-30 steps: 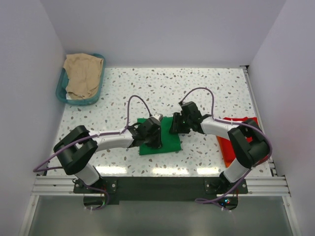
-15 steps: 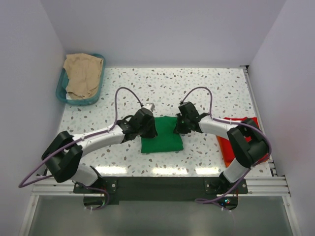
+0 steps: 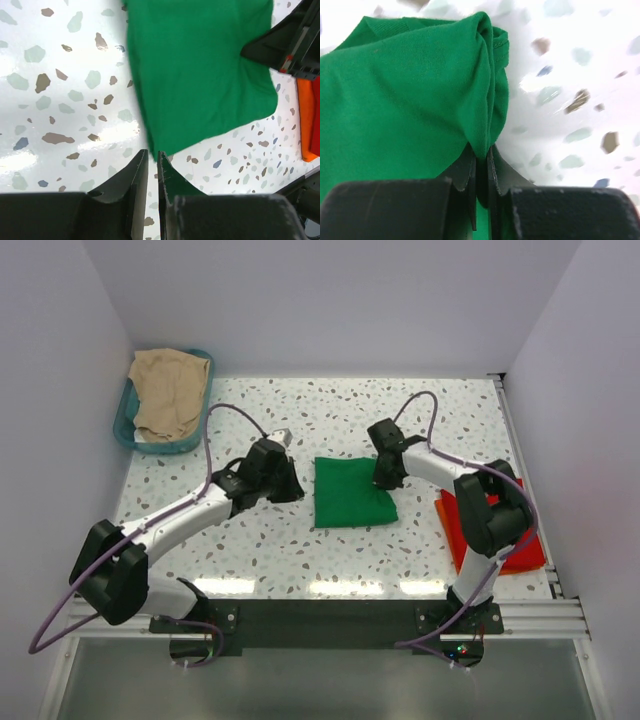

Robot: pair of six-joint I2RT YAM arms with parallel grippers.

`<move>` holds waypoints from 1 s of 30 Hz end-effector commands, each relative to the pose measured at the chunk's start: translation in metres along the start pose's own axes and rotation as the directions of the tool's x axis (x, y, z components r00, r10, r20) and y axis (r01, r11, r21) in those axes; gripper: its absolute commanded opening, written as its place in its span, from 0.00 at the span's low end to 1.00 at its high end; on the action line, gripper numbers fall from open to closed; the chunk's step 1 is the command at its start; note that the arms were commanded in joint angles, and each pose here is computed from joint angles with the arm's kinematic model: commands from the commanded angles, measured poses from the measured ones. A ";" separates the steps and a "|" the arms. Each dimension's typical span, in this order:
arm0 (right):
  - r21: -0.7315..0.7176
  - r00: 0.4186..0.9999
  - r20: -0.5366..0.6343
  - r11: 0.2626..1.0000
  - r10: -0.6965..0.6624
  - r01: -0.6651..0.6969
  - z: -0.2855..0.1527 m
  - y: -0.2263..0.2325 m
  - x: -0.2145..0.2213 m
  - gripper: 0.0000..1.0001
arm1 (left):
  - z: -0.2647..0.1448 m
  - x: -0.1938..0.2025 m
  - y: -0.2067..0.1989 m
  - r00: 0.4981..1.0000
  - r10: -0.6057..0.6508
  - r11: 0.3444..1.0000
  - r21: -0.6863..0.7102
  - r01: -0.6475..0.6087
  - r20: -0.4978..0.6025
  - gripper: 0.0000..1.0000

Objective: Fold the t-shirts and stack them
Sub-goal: Neatly place the folded tshirt to the corner

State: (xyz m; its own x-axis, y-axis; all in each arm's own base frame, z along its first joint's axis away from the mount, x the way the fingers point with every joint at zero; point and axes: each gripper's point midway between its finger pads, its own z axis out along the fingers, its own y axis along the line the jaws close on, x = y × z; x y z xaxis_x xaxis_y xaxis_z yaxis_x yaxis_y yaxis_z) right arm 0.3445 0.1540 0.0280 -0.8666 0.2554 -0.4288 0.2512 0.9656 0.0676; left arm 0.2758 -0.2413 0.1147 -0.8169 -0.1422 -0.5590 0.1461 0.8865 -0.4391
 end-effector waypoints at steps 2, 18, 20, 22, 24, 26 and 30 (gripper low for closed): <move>0.113 0.993 0.035 0.987 0.112 -0.116 0.003 -0.032 -0.039 0.00 | -0.020 -0.024 -0.012 0.999 0.025 0.997 0.070 -0.028 0.044 0.18; 0.365 0.964 0.086 0.892 0.252 -0.266 0.025 -0.094 -0.114 0.00 | -0.026 -0.029 -0.020 0.997 0.062 0.987 0.143 -0.067 0.038 0.18; 0.399 0.955 0.095 0.868 0.281 -0.296 0.022 -0.109 -0.124 0.00 | -0.024 -0.029 -0.020 0.998 0.060 0.986 0.151 -0.065 0.035 0.18; 0.427 0.944 0.104 0.843 0.312 -0.326 0.018 -0.122 -0.128 0.00 | -0.022 -0.026 -0.018 0.998 0.061 0.986 0.156 -0.064 0.026 0.18; 0.433 0.921 0.138 0.814 0.363 -0.386 0.012 -0.137 -0.140 0.00 | -0.020 -0.026 -0.020 0.998 0.059 0.984 0.168 -0.062 0.023 0.18; 0.451 0.903 0.147 0.785 0.404 -0.425 0.005 -0.153 -0.146 0.00 | -0.019 -0.025 -0.021 0.998 0.058 0.982 0.178 -0.060 0.019 0.18; 0.469 0.857 0.192 0.722 0.478 -0.508 -0.010 -0.170 -0.156 0.00 | -0.018 -0.027 -0.024 0.998 0.065 0.980 0.187 -0.067 0.018 0.18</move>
State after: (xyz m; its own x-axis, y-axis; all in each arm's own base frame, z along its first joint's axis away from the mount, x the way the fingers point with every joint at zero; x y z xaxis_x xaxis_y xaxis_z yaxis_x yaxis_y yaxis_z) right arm 0.4373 -0.0320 0.0657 -0.6209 0.6345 -0.4603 0.7576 0.6364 -0.1448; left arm 0.2765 -0.2436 0.1397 -0.8222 -0.1028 -0.5598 0.2458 0.8229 -0.5122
